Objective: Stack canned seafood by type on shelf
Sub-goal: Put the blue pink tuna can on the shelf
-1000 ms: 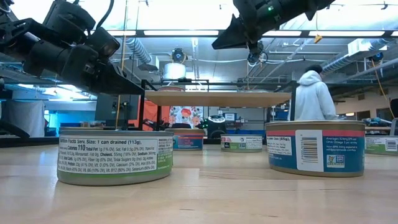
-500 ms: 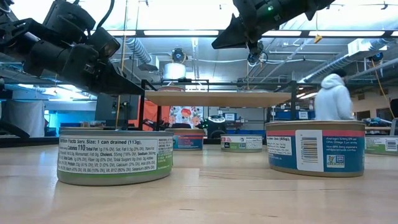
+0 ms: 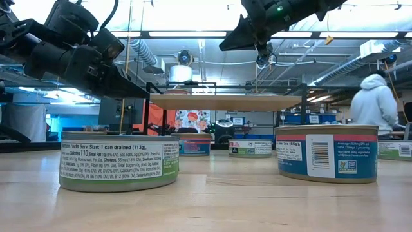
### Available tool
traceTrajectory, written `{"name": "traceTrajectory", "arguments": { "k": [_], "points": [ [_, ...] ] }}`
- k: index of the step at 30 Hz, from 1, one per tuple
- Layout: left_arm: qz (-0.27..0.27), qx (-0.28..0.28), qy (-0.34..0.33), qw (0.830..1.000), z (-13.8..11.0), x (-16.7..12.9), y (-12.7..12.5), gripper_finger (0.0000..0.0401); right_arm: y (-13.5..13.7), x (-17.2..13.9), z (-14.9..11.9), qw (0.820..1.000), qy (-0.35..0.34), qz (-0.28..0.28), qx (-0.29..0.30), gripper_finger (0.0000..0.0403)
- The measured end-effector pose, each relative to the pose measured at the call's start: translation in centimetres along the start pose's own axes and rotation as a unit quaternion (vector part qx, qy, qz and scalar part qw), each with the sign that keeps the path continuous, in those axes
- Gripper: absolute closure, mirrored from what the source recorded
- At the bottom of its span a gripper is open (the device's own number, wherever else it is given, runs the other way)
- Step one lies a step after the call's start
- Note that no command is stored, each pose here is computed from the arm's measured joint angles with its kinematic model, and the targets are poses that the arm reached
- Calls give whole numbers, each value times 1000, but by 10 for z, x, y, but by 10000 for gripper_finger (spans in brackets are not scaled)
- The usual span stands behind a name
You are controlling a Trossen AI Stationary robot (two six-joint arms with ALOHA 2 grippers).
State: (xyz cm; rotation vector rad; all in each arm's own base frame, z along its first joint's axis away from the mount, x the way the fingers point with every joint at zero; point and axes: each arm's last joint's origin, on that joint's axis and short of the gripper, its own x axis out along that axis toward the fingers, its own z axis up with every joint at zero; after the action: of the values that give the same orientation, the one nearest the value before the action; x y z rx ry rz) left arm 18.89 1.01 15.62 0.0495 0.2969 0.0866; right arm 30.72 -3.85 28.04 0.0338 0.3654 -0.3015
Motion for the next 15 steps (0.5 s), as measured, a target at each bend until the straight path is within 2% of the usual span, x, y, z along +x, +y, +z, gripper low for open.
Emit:
{"name": "traceTrajectory", "arguments": {
  "k": [15],
  "points": [
    [0,-1,0,1000,0,0,0,400,0,0,0,1000,0,0,0,371]
  ]
}}
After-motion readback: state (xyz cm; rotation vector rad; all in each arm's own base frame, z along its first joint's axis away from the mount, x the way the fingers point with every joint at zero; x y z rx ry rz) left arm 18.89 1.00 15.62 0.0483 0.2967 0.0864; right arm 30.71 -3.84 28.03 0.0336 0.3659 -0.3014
